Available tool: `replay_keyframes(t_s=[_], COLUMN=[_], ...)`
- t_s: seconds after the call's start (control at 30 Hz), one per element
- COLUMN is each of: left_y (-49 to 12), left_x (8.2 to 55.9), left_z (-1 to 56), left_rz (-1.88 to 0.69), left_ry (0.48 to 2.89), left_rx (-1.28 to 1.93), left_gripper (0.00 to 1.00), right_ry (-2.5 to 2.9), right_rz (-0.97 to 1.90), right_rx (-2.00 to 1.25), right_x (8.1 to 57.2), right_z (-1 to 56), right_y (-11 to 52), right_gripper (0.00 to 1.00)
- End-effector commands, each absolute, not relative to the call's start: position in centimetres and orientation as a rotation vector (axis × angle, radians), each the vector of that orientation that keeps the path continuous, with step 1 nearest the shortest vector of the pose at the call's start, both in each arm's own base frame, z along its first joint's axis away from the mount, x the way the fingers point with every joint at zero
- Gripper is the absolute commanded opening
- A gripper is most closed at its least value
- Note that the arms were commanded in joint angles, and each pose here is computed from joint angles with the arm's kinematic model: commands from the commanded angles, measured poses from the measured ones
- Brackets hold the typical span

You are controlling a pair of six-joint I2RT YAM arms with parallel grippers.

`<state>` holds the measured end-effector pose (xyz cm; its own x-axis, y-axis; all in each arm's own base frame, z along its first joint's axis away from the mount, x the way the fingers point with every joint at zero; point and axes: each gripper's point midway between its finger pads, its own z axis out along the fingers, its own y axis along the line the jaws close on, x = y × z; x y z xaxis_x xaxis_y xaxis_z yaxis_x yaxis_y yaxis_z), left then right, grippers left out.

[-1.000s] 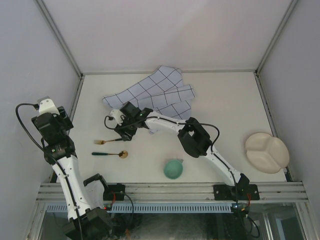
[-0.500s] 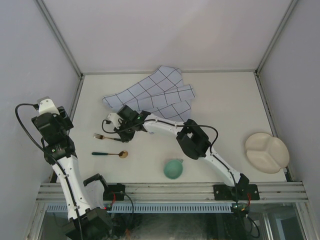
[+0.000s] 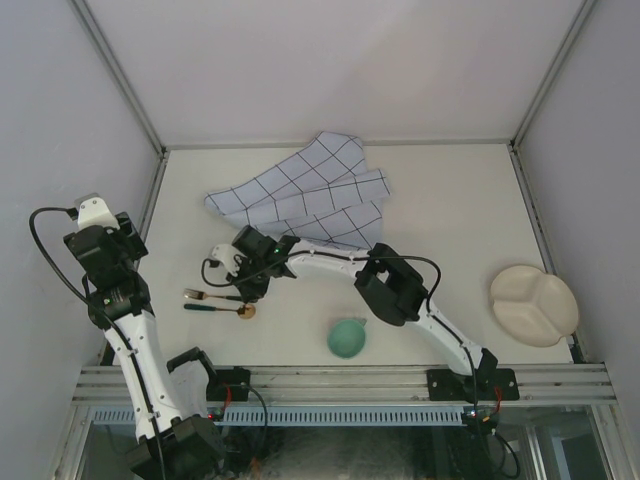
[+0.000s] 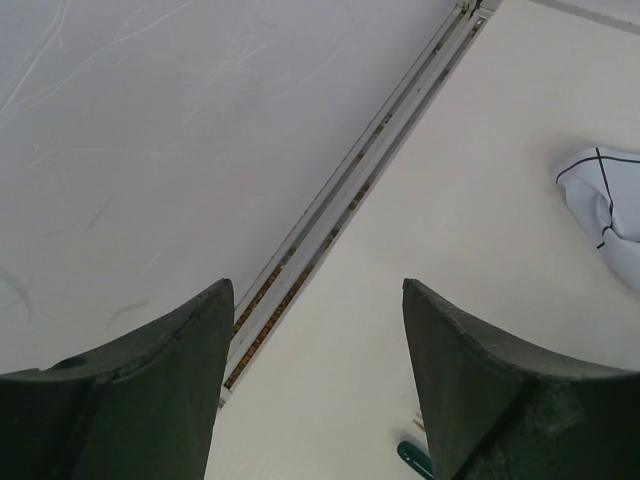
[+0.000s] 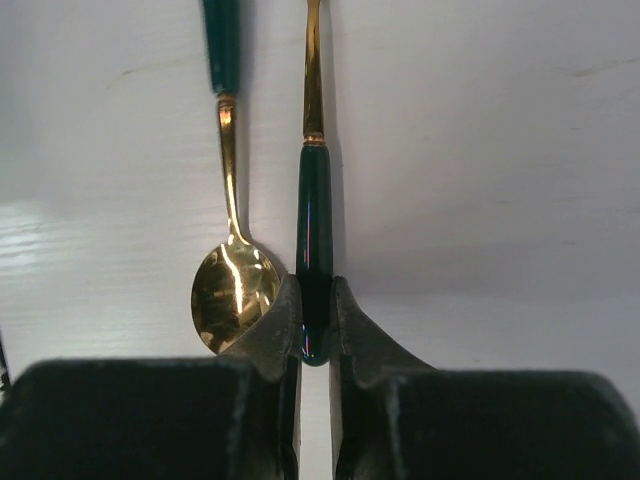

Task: Set the dinner table for one person
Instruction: Adjust the fork at the center of the board.

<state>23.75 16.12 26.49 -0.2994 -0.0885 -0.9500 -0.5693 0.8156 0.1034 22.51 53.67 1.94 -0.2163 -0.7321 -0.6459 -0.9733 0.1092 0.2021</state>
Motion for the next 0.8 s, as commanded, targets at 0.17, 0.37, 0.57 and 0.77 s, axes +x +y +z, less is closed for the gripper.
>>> replay_keyframes(t_s=[0.17,0.37,0.57,0.77], left_y=[16.2,16.3,16.8,18.1], left_x=[24.0,23.9,23.5,22.4], left_z=[30.7,31.0,31.8,32.8], left_rz=[0.508,0.518,0.555,0.636], left_ry=[1.707,1.699,1.674,1.619], left_rx=[-0.498,-0.500,-0.516,-0.579], left_gripper=[0.73,0.73,0.73,0.73], right_ry=[2.065,2.065,2.062,2.057], right_rz=[0.902,0.929,0.963,0.984], right_rx=[-1.801,-1.840,-1.872,-1.913], right_x=[16.3,14.5,12.8,11.0], right_z=[1.3,0.9,0.6,0.0], right_y=[51.8,51.9,52.1,52.2], right_gripper=[0.00,0.00,0.00,0.00])
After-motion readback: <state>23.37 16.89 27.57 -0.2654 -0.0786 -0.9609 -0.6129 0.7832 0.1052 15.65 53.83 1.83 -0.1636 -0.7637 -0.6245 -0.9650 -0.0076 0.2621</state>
